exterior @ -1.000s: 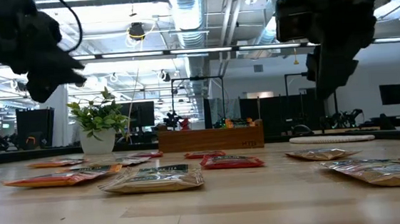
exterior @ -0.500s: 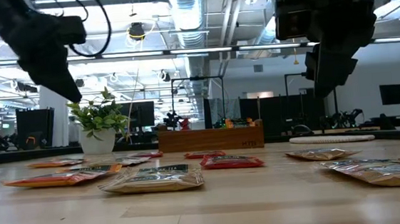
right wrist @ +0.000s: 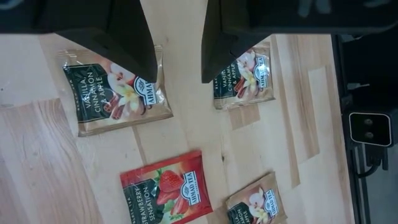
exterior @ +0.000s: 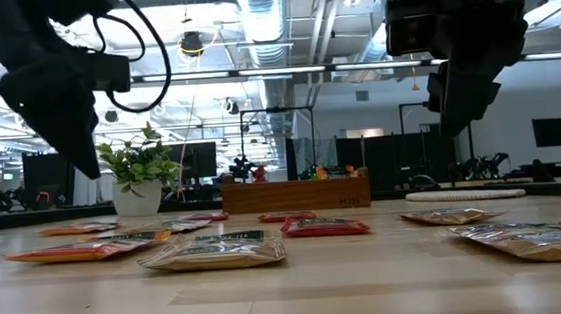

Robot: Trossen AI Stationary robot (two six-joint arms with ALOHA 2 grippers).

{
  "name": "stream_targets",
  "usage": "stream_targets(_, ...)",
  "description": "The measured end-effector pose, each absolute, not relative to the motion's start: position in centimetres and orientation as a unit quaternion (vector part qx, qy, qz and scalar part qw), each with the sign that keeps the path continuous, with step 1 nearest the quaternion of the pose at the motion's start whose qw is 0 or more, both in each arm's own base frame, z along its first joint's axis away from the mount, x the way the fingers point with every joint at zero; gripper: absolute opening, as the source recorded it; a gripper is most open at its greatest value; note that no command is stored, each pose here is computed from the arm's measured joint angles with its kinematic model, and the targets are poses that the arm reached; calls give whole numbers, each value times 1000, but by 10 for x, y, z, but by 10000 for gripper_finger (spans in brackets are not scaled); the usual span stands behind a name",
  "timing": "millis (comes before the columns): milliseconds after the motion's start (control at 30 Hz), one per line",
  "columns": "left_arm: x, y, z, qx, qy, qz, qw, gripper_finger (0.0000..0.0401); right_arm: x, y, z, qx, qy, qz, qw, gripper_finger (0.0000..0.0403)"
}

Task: Pick & Place Tea
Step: Put the orange tea bag into the right section of the wooden organizer

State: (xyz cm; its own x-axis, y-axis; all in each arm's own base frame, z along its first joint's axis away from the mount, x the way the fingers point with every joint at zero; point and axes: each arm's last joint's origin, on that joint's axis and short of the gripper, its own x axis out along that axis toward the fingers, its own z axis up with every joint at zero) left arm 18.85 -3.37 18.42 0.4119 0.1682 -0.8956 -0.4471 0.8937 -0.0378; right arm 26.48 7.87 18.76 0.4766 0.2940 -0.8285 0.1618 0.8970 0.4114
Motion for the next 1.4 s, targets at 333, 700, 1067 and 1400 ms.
stream_targets(333, 188, -35, 183, -128, 525, 154, 827, 132, 265, 79, 188, 224, 510, 41, 829, 118)
stream_targets(700, 188, -35, 183, -94, 532, 132, 831, 212, 265, 79, 188, 225, 511, 40, 829, 118)
stream_targets(1067, 182, -15, 181, -88, 568, 168, 801, 229, 265, 79, 188, 225, 511, 41, 829, 118)
stream_targets(1400, 187, 29, 182, -130, 554, 164, 806, 229, 265, 79, 188, 229, 510, 39, 828, 118)
